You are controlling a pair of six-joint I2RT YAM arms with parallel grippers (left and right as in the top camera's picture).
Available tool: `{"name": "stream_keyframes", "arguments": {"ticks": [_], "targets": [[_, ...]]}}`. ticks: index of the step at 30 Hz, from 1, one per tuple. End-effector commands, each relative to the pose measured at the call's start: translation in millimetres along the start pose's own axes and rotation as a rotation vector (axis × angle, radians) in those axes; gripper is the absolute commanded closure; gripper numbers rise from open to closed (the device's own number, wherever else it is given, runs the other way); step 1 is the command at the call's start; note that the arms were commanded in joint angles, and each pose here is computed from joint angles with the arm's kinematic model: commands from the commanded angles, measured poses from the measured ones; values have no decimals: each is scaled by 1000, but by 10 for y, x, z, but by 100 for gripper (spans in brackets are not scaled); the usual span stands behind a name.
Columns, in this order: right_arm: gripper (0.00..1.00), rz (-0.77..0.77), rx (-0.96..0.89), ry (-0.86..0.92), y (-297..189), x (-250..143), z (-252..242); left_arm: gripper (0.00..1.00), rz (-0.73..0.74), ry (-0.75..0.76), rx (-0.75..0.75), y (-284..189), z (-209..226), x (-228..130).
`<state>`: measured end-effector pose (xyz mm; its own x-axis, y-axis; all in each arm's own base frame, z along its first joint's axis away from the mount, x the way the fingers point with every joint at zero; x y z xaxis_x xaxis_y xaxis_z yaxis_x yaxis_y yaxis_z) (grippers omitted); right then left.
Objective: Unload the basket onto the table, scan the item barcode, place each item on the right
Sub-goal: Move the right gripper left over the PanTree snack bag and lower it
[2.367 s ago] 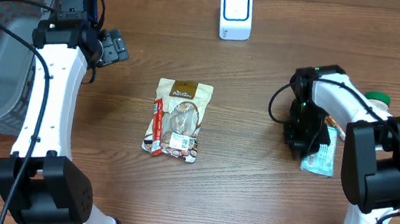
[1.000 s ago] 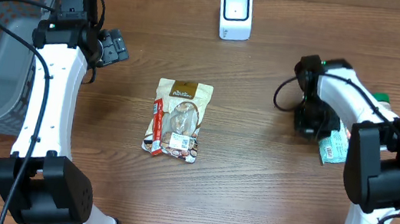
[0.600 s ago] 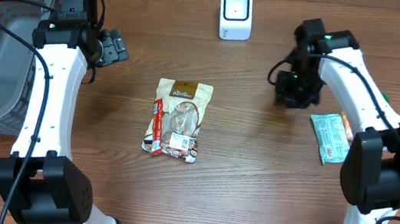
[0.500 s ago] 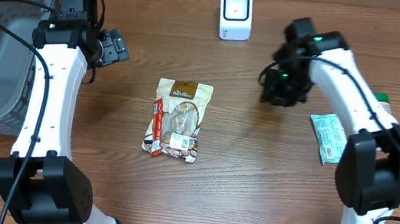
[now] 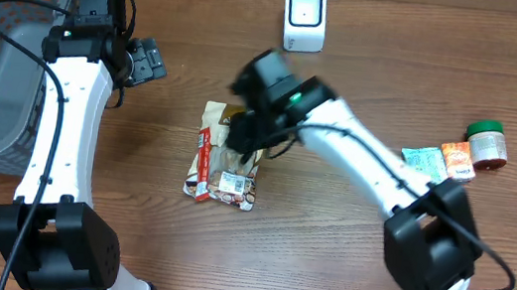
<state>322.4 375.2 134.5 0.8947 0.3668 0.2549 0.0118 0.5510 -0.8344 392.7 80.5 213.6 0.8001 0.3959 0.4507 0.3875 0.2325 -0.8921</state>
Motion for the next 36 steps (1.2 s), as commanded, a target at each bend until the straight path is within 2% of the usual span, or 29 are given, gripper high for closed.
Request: {"name": "stream_keyframes", "arguments": {"ticks": [1, 8, 25, 36], "targets": [[62, -67, -17, -27, 99, 4, 361, 0, -21, 11, 9, -37, 20, 51], [63, -201, -149, -143, 245, -11, 689, 0, -21, 11, 9, -37, 20, 51], [62, -178, -189, -68, 198, -1, 480, 0, -21, 11, 9, -37, 20, 51], [58, -170, -195, -63, 195, -14, 456, 0, -21, 11, 9, -37, 20, 51]]}}
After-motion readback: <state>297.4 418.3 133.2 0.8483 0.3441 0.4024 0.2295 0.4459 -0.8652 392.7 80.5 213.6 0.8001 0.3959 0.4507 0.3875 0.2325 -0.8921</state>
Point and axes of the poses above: each gripper's point midway between its finger pads, its own y axis out along the fingers, its own z axis along the line the jaws close on, x = y × z, the point moved 3 cm from there along -y, back along the fingers, and after that the axes turned 4 degrees about y, right-handed, at the moved point
